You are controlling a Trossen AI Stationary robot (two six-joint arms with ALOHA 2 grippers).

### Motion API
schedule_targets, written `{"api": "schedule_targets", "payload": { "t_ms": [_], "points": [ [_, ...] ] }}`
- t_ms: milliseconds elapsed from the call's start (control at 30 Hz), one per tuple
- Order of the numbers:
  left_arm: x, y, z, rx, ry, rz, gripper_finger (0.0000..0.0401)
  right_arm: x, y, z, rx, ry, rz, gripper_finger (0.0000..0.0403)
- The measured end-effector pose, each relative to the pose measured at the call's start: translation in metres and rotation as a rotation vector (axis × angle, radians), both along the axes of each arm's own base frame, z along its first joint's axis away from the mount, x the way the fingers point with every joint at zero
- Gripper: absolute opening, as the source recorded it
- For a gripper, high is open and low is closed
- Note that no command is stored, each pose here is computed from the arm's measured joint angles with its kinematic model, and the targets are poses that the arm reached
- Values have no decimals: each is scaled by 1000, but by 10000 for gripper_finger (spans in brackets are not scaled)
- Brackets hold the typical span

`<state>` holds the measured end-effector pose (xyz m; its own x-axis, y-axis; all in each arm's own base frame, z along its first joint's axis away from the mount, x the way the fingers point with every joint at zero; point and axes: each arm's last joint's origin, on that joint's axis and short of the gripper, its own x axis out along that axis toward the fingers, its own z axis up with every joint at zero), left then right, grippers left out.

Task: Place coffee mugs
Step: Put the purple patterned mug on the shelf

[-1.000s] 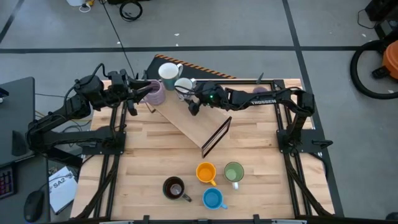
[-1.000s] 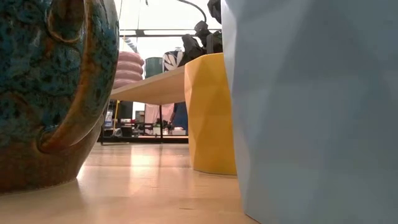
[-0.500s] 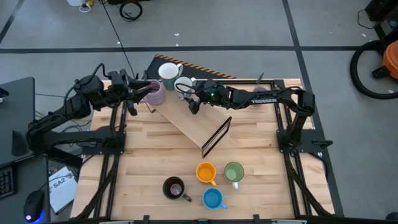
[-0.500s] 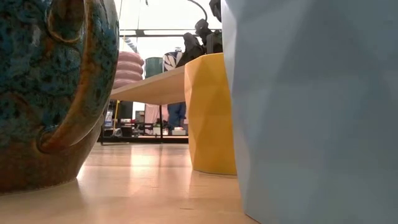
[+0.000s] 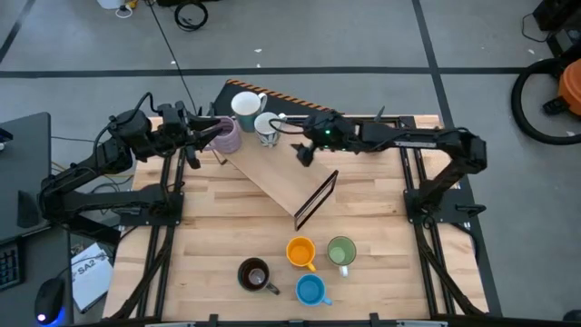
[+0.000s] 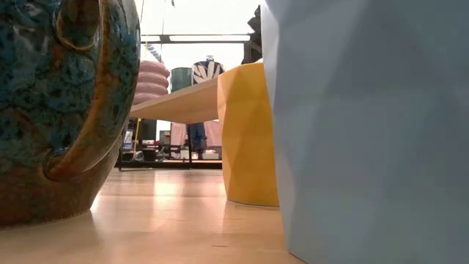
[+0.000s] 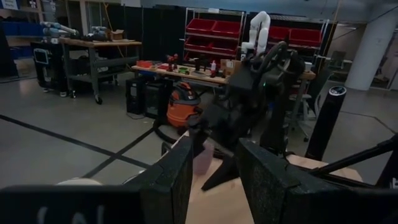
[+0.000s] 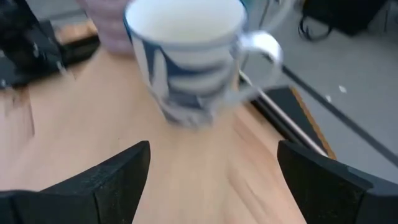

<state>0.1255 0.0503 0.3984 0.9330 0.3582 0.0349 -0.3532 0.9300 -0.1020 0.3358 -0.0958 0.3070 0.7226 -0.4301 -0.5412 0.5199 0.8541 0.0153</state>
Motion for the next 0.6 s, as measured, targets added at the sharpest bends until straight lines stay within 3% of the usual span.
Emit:
{"api": "schedule_targets", "payload": {
  "t_ms": [200, 600],
  "points": [
    [1, 0, -1, -11, 1, 0, 133, -46, -10, 12, 86, 158, -97, 352],
    [2, 1, -1, 5, 12, 16, 133, -110, -60, -14, 403, 478, -475, 347]
  ]
}}
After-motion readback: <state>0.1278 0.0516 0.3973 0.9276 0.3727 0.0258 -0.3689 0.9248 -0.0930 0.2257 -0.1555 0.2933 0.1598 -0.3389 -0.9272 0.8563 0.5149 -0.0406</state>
